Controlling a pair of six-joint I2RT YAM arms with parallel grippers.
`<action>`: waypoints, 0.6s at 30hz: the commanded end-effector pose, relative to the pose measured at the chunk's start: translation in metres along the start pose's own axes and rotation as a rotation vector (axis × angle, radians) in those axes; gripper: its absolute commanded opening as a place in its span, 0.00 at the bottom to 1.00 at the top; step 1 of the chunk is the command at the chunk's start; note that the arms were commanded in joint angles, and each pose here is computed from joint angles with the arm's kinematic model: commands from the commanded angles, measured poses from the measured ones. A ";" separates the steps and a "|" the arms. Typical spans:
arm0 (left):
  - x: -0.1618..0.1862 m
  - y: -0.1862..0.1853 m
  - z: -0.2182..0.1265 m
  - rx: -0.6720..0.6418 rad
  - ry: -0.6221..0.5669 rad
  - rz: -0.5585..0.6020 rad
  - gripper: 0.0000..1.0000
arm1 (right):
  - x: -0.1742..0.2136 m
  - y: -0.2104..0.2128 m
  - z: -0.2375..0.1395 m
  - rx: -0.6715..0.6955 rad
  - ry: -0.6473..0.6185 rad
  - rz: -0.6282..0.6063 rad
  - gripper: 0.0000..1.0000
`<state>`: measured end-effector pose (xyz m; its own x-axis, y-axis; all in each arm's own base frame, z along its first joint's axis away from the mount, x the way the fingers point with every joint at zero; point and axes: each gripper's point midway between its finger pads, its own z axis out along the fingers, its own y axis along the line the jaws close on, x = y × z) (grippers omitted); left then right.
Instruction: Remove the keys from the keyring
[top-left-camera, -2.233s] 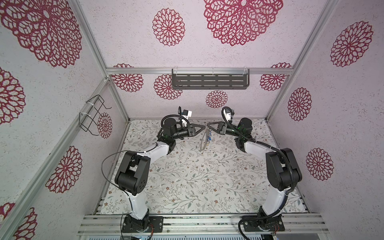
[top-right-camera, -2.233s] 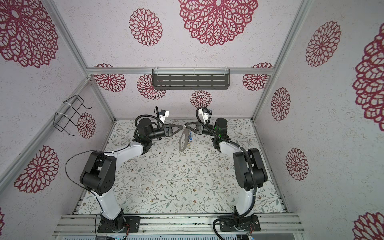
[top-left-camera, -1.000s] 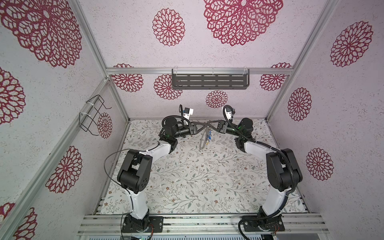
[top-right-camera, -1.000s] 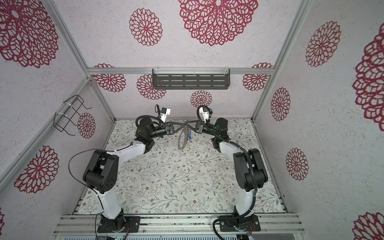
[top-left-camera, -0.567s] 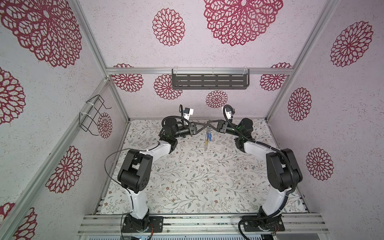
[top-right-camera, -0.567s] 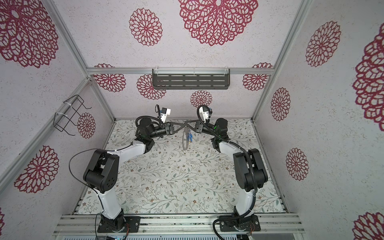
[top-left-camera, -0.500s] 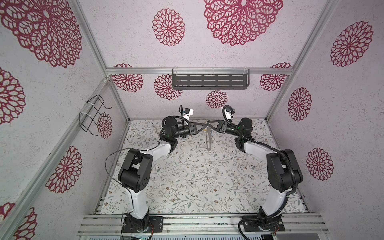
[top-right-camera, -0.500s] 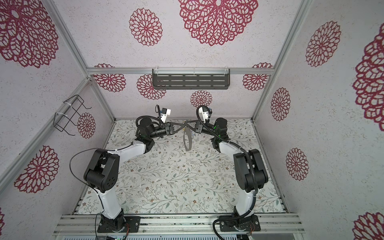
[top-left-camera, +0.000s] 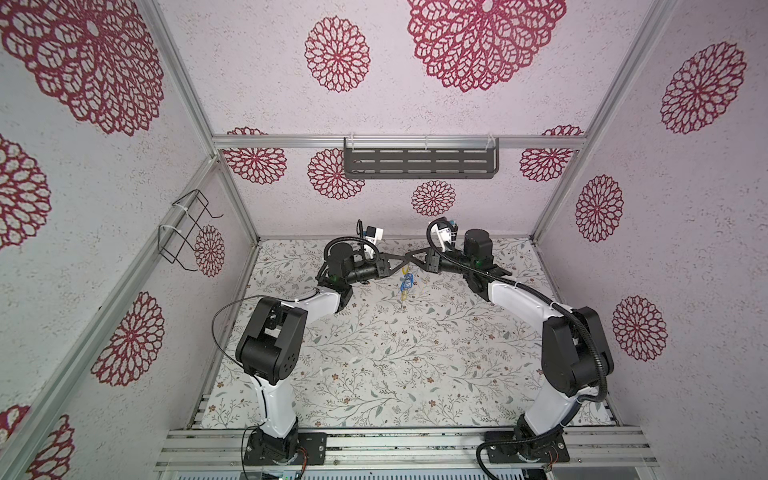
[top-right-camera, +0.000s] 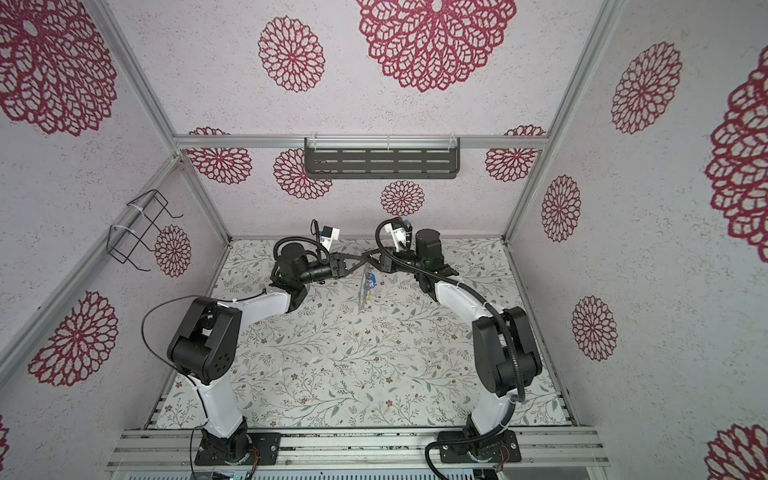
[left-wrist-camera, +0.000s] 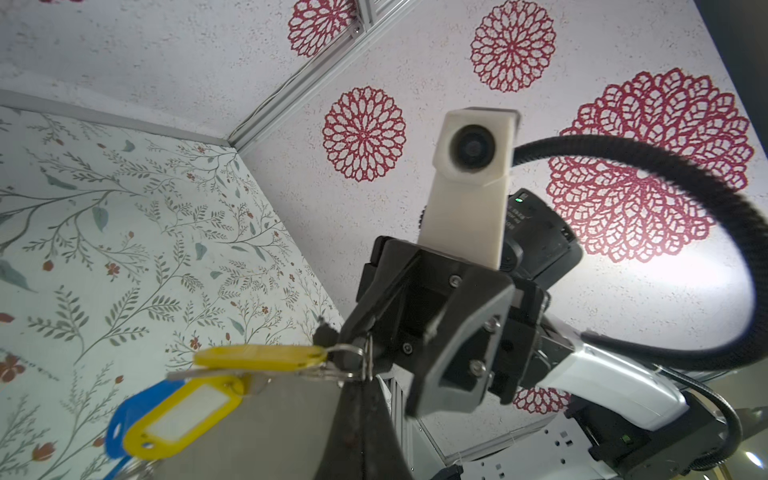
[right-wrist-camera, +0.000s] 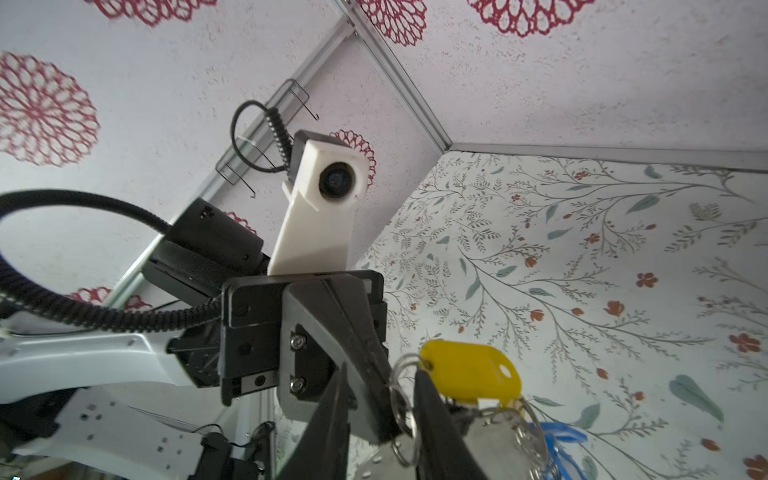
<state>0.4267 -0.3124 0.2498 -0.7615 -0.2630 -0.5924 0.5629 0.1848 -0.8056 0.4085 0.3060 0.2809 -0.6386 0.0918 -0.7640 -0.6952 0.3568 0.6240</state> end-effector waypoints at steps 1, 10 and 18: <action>-0.011 -0.020 -0.006 -0.095 -0.023 0.120 0.00 | -0.002 0.017 -0.017 0.086 0.041 -0.119 0.39; 0.032 -0.009 -0.019 -0.333 0.109 0.453 0.00 | -0.006 -0.013 -0.064 0.376 0.012 -0.100 0.55; 0.057 -0.029 -0.019 -0.219 0.162 0.753 0.00 | 0.015 -0.008 -0.067 0.338 0.033 0.032 0.42</action>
<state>0.3716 -0.3108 0.2148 -0.4585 0.0914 -0.8840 0.7808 0.5165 -0.3516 0.3950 0.2414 0.2695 -0.6510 0.0660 -0.7562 -0.5349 0.6670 0.5187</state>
